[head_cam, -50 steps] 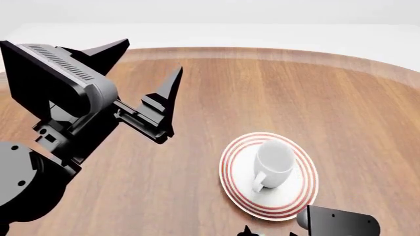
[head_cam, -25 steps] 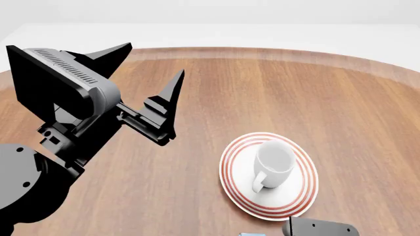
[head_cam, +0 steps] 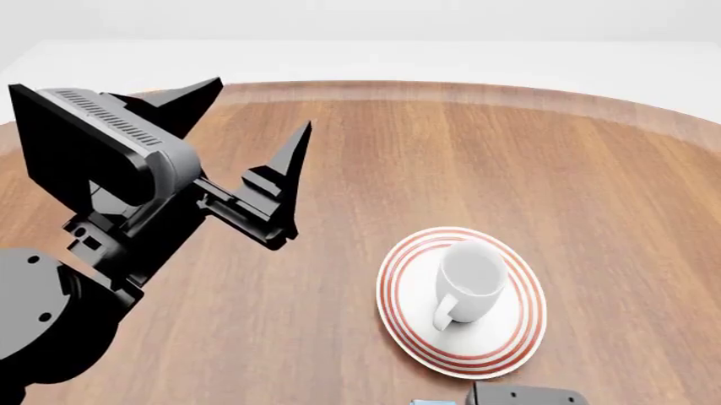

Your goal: Pick up the white mug and put it on the plate, and put the chocolate pudding to the right of the plate.

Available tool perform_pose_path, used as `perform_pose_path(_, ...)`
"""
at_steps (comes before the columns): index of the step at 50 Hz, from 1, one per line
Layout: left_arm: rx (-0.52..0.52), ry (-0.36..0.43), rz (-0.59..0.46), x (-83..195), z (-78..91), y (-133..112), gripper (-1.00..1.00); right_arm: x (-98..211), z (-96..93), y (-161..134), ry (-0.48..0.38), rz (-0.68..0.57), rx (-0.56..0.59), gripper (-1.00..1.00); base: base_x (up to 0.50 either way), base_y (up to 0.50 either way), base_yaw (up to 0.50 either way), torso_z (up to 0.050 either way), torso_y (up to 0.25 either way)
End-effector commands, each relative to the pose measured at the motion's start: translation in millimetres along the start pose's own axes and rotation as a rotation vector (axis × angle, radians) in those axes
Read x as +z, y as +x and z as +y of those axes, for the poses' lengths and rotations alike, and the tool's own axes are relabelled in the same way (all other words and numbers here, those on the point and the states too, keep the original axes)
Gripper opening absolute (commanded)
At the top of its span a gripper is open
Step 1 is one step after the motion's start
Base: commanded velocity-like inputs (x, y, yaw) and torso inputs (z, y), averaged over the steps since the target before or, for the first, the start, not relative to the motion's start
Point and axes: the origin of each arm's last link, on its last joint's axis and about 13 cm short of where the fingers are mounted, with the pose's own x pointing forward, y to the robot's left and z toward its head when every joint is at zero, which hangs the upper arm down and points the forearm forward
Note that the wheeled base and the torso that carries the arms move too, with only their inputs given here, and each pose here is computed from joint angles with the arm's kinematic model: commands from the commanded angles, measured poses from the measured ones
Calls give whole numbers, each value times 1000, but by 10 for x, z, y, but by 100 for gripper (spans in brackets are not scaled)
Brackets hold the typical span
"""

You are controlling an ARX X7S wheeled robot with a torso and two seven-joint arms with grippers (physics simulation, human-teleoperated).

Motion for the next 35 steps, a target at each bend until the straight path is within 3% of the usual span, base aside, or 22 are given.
perform_pose_path(1, 2, -5, 1, -17, 3, 1, 100, -24, 10, 93, -3, 30, -16, 100, 0, 0, 0, 0, 0)
perform_pose_path(25, 13, -13, 1, -29, 24, -18, 100, -92, 60, 343, -46, 68, -30, 100, 0, 0, 0, 0, 0)
perform_pose_path(26, 12, -13, 2, -33, 22, -16, 100, -95, 58, 349, -50, 66, -33, -100, 0, 0, 0, 0, 0)
perform_pose_path(35, 12, -12, 3, -34, 20, -11, 100, -92, 60, 344, -70, 40, -33, -100, 1, 0, 0, 0, 0)
